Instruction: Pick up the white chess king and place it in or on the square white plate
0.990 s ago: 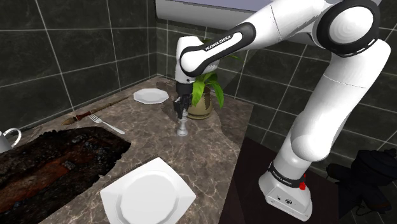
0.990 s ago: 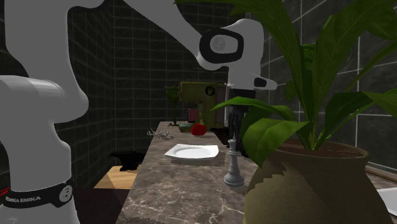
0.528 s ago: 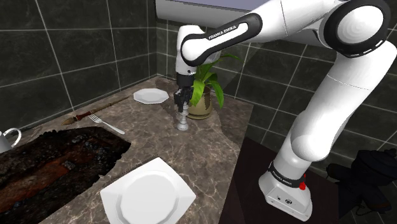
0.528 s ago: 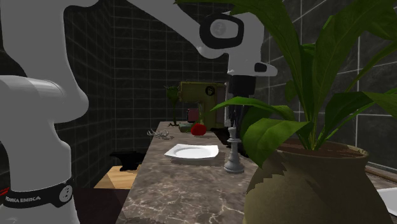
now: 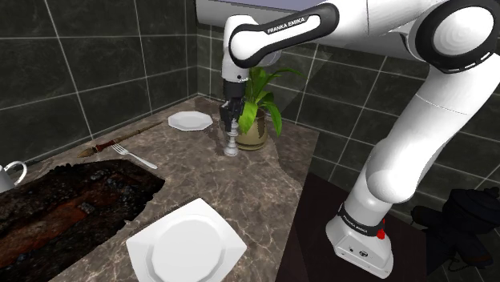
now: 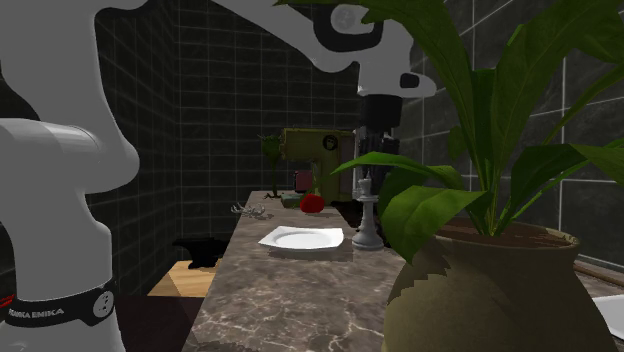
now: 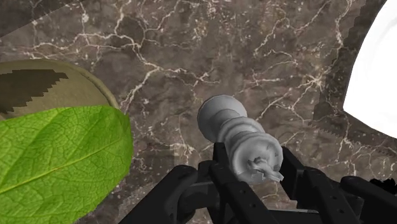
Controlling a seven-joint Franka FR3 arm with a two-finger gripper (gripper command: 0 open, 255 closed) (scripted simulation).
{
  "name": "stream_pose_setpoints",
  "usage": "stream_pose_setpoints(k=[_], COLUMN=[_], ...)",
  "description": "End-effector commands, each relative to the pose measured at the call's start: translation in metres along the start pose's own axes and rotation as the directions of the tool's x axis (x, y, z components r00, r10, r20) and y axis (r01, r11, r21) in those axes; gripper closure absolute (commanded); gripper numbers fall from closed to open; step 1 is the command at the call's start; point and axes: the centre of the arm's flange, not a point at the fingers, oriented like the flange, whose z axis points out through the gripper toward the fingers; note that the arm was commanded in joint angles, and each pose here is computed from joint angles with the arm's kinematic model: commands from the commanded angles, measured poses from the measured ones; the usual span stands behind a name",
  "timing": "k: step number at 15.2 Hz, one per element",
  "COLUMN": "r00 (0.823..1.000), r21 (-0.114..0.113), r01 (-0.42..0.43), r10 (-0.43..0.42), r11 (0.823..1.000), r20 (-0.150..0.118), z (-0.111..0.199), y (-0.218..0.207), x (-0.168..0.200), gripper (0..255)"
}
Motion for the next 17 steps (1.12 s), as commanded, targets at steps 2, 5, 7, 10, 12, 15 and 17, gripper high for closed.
stream_pose_setpoints(k=[2, 5, 7, 10, 12, 15, 17], r00=[1.0, 1.0, 1.0, 1.0, 1.0, 1.0, 1.0], r21=[0.0, 0.0, 0.0, 0.0, 0.0, 0.0, 0.0], r01=[0.0, 0.0, 0.0, 0.0, 0.0, 0.0, 0.0], r10=[0.0, 0.0, 0.0, 0.0, 0.0, 0.0, 0.0], r11=[1.0, 1.0, 1.0, 1.0, 1.0, 1.0, 1.0], r20=[0.0, 0.0, 0.0, 0.0, 0.0, 0.0, 0.0], z=[-0.008, -0.009, -0.009, -0.009, -0.009, -0.01, -0.01], y=[-0.014, -0.052, -0.078, -0.116, -0.142, -0.18, -0.206], x=[-0.004, -0.014, -0.02, -0.03, -0.036, -0.046, -0.052], gripper=[255, 255, 255, 255, 255, 255, 255])
